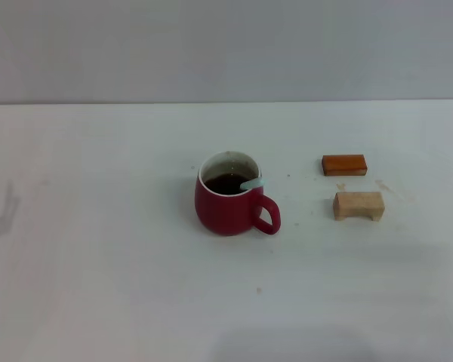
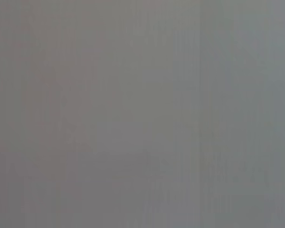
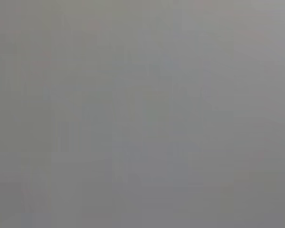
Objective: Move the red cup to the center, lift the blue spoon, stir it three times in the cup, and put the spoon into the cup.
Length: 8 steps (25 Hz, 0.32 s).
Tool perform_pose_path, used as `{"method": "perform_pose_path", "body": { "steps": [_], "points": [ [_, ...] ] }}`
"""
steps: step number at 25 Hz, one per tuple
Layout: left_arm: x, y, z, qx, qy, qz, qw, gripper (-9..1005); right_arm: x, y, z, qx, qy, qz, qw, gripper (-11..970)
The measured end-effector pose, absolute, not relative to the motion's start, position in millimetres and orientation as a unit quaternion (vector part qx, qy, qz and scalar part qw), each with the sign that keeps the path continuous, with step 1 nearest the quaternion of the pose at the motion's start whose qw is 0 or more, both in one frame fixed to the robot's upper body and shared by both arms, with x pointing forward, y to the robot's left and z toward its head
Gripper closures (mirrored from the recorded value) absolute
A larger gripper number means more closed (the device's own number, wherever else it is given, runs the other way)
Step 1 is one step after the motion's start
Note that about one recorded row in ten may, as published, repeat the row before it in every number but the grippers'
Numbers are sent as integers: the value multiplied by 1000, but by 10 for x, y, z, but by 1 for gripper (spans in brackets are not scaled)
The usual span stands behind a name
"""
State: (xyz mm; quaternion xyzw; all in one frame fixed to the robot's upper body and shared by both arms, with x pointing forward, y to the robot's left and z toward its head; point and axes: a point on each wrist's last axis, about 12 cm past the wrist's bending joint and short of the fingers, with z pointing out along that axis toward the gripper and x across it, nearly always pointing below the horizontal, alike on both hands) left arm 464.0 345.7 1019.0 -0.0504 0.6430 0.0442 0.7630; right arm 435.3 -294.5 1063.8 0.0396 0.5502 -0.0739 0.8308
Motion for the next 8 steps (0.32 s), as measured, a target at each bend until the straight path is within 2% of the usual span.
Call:
{"method": "perform_pose_path", "body": {
  "steps": [4,8],
  "points": [
    [4639,3461,10187,-49,644,46,762,150,4234,-3065,10558,70,555,-100,823,157],
    [4644,3462,10186,-48,645,47,762,150,4220,-3037,10520,70,563,-95,818,157]
  ]
}}
